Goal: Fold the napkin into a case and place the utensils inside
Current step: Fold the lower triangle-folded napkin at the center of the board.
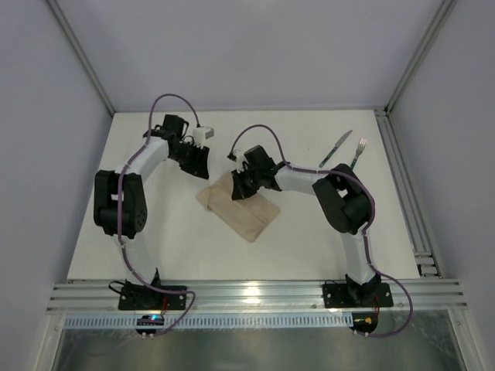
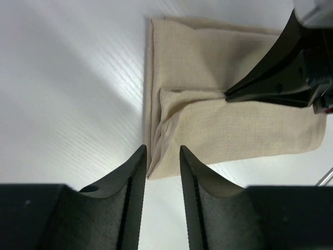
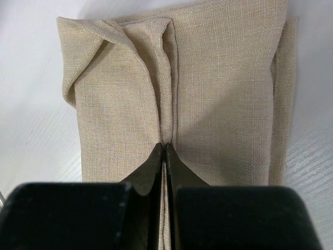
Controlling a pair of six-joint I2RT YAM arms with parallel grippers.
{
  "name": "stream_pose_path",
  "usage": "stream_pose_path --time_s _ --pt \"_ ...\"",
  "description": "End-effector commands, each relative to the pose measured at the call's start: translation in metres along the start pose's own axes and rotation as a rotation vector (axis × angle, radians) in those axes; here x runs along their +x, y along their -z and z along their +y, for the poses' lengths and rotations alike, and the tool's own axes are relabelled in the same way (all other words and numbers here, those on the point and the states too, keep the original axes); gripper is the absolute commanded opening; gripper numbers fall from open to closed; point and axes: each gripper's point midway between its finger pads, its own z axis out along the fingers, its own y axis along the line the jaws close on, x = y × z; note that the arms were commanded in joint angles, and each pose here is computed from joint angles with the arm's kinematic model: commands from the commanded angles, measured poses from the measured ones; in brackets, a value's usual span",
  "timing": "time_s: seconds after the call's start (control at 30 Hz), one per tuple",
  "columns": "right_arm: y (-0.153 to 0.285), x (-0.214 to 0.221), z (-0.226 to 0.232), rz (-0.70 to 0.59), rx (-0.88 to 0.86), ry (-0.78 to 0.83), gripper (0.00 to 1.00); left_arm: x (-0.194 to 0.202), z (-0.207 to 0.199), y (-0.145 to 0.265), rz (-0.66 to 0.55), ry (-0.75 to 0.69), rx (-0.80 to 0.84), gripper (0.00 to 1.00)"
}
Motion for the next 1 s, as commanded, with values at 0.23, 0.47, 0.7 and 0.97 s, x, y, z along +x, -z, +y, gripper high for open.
stream_pose_path --time_s 0.23,0.47,0.7,0.97 --pt "-0.007 0.024 -0.012 0.074 0.024 -0.023 0.04 0.043 0.008 -0.010 0.083 -0.060 -0.027 0.27" --pt "-0.006 0.018 -0.010 0.061 0.014 -0.018 0.04 0.045 0.002 -0.021 0.102 -0.070 0.012 0.12" --pt "-0.008 0.012 -0.005 0.054 -0.010 -0.009 0.04 0.039 -0.001 -0.033 0.105 -0.071 0.032 0.00" --pt "-0.006 0.008 -0.001 0.046 -0.026 0.002 0.04 0.023 -0.004 -0.040 0.062 -0.048 0.052 0.00"
